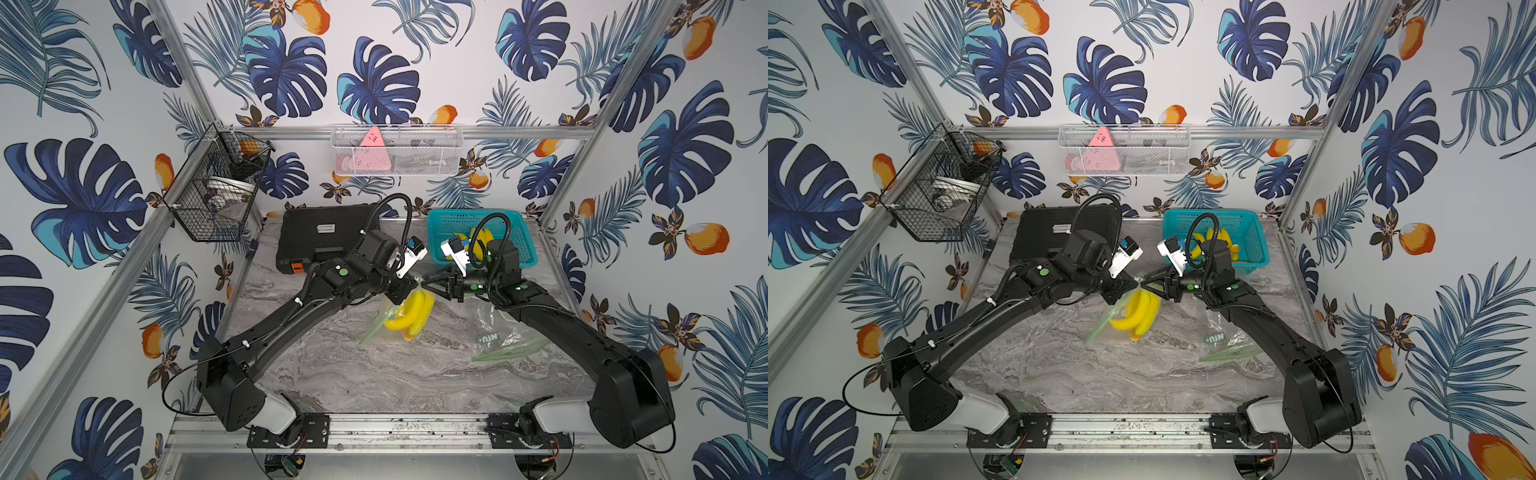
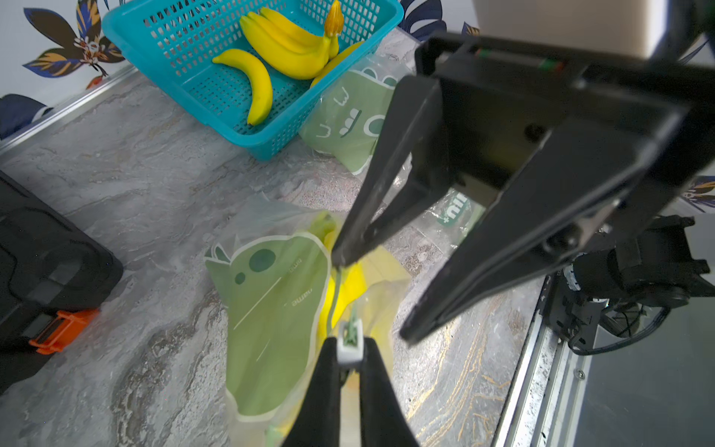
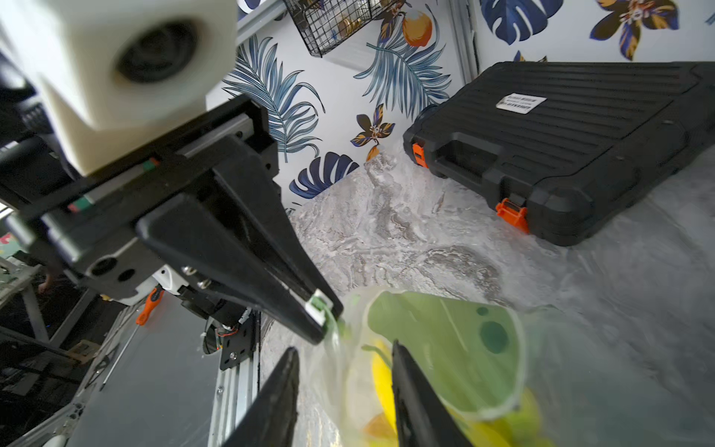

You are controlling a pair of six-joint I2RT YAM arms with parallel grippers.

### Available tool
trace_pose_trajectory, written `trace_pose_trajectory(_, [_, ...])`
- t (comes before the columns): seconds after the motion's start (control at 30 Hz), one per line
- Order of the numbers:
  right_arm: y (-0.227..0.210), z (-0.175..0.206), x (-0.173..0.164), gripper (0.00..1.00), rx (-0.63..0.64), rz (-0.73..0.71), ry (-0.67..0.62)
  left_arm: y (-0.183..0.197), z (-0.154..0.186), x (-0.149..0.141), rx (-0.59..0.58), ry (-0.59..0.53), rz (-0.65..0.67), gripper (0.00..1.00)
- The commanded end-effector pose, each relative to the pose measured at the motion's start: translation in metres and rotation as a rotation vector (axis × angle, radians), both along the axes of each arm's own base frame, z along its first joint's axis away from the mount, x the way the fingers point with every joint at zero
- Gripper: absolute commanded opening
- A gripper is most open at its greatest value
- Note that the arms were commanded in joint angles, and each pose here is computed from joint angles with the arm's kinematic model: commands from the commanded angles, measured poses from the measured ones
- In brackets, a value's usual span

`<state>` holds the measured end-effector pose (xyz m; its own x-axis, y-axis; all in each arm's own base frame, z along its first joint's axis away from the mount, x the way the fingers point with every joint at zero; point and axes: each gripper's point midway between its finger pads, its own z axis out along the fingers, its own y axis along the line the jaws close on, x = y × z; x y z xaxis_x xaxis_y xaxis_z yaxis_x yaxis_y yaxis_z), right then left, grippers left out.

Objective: Open the zip-top bag and take out the banana
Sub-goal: Unzip the zipper on the zipper food storage bag.

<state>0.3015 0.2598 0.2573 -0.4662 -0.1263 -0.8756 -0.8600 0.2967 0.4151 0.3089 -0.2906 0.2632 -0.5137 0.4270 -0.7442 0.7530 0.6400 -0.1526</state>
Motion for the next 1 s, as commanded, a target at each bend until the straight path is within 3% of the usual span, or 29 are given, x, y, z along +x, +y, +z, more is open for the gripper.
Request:
trace_pose_trajectory(0.0, [-0.010, -0.008, 0.000, 0.51, -0.053, -0.004, -0.022, 0.002, 0.000, -0.005, 0.012, 0.001, -0.024, 0.09])
trace_pose_trajectory(0.17, [-0.004, 0.000, -0.003, 0.45, -0.035, 0.069, -0.046, 0.000, -0.001, -0.007, 0.007, 0.010, -0.038, 0.09])
trace_pose_trajectory(0.63, [0.014, 0.001, -0.020, 0.41, -0.007, 0.193, -0.011, -0.005, 0.000, -0.004, -0.007, 0.014, -0.047, 0.09])
trace_pose_trajectory(0.97, [0.017, -0.001, -0.019, 0.10, -0.010, 0.198, 0.002, -0.006, 0.000, -0.008, -0.019, 0.022, -0.054, 0.09])
